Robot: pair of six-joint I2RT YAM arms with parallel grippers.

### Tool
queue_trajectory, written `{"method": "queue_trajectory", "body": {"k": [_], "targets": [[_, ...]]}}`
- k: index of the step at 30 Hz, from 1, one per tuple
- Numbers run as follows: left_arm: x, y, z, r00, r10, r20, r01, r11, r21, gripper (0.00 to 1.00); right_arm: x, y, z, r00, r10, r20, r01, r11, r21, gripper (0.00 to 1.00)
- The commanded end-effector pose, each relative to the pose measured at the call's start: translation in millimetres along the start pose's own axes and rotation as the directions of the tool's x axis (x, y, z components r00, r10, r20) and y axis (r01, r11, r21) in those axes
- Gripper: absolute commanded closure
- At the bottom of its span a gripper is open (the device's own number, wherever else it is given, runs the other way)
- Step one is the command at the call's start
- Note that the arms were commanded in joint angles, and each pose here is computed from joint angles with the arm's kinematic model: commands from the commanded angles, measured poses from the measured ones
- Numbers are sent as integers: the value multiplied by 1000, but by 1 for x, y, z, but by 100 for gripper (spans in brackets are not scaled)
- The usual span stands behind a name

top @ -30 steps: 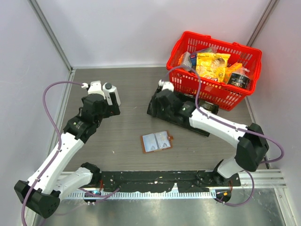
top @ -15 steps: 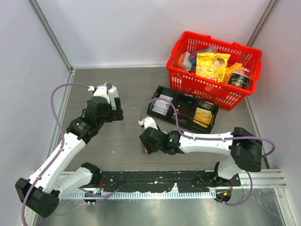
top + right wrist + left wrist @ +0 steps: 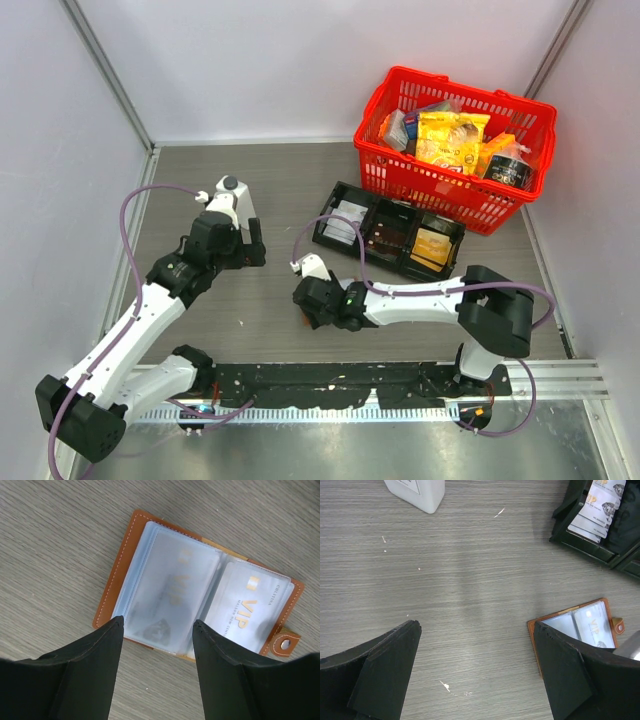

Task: Take the credit cards out of the card holder
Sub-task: Remove the credit card from the card holder.

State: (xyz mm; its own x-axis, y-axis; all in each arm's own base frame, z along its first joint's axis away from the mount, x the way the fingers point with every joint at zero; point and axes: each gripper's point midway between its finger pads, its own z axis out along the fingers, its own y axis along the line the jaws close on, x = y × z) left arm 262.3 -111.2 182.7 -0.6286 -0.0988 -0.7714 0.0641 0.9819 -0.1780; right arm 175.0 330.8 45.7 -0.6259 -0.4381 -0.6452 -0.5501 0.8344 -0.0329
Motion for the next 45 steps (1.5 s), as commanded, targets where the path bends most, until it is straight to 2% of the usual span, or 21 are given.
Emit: {"method": "queue_trajectory", "body": {"k": [1,8,12,13,17,23,24,30,34,36,39,42,45], "targets": [[-8,-7,-1,1000,-12,28,11,999,33,0,-3,2,8,1000,11,22,-11,1000,15,38],[-5,-10,3,1000,-9,8,9,999,40,0,19,-12,17,1000,22,-17,-21,998,57,40],[-3,-14,5,1000,-7,-5,8,998,60,0,25,-16,19,997,67,-26,-67,998,24,56],[-3,-17,5,1000,-8,-6,8,997,71,0,24,-17,20,996,89,-18,-89,996,16,63],[1,-31,5,999,-2,-34,7,990,142,0,33,-25,21,989,145,-27,-146,989,-14,71],[20,-64,5,989,-60,-136,98,951,292,0,33,-35,15,957,290,-5,-289,952,-102,75],[24,-73,6,985,-72,-156,120,938,324,0,19,-35,16,939,341,36,-334,933,-137,76],[51,-110,13,950,-137,-281,251,870,424,0,13,-35,10,862,506,46,-467,825,-319,76],[63,-133,23,913,-202,-354,354,822,446,0,21,-37,10,829,558,38,-510,781,-360,76],[70,-146,28,892,-223,-392,400,794,458,3,25,-32,8,826,564,13,-515,764,-389,77],[82,-160,40,860,-239,-452,452,766,457,13,25,-33,7,816,577,18,-523,752,-401,77],[92,-167,52,842,-250,-479,475,764,437,25,28,-34,7,811,584,18,-529,746,-404,77],[97,-171,61,831,-260,-491,492,757,431,29,30,-34,6,809,588,19,-530,743,-407,77]]}}
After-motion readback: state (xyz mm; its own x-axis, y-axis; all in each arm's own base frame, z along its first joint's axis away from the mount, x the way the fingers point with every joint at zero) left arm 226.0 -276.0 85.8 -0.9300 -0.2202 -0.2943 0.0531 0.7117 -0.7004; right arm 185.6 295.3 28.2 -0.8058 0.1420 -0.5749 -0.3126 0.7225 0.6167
